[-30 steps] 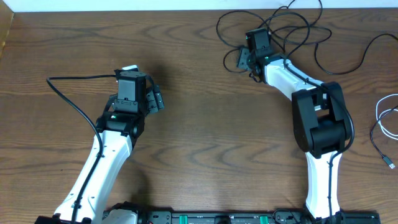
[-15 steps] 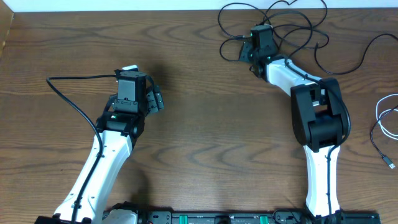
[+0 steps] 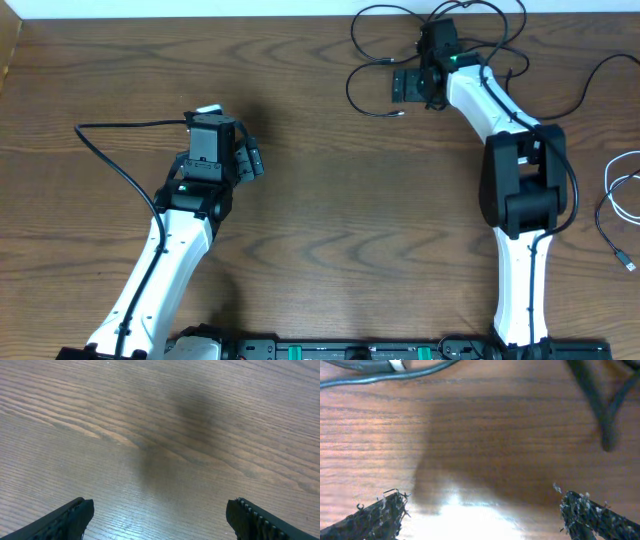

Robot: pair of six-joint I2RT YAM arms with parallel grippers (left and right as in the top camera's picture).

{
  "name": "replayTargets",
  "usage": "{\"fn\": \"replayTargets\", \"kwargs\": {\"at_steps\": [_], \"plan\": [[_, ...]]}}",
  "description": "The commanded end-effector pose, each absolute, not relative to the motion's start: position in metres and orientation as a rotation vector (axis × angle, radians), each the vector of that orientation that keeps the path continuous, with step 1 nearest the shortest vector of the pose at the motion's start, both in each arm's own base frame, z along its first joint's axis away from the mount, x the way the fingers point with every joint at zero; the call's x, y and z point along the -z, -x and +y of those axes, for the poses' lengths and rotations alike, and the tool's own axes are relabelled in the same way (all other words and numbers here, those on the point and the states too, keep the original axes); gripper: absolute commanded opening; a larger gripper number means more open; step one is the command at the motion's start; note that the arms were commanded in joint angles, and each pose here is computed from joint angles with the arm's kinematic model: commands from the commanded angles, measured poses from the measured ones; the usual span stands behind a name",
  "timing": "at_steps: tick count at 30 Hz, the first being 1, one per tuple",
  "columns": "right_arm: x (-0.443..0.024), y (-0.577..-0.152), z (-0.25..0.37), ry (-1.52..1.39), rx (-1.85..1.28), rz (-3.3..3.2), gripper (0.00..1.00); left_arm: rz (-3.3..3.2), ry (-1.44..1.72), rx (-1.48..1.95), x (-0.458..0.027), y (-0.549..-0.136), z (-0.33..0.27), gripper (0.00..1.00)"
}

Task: Untangle cables

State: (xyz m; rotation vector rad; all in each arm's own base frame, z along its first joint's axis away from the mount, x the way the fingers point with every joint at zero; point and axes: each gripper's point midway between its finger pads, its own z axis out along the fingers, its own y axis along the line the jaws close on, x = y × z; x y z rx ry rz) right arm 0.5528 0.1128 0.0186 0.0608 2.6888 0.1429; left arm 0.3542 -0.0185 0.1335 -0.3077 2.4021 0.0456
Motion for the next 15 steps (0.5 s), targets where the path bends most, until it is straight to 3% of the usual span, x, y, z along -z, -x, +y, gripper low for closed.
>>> {"fn": "replayTargets", "kwargs": {"at_steps": [1, 9, 15], "plan": [[-0.125, -0.563, 0.113, -0.027, -0.145, 2.495, 0.99, 2.397, 0.326, -0.049, -0.135, -0.356, -0.016, 0.89], [-0.249, -0.534, 0.112, -0.023, -0.193, 2.31, 0.99, 2.397, 0.326, -0.05, -0.135, -0.356, -0.016, 0.89], [-0.291, -0.522, 0.109, -0.024, -0.21, 2.229, 0.99, 2.397, 0.326, -0.05, -0.135, -0.356, -0.016, 0.89]]}}
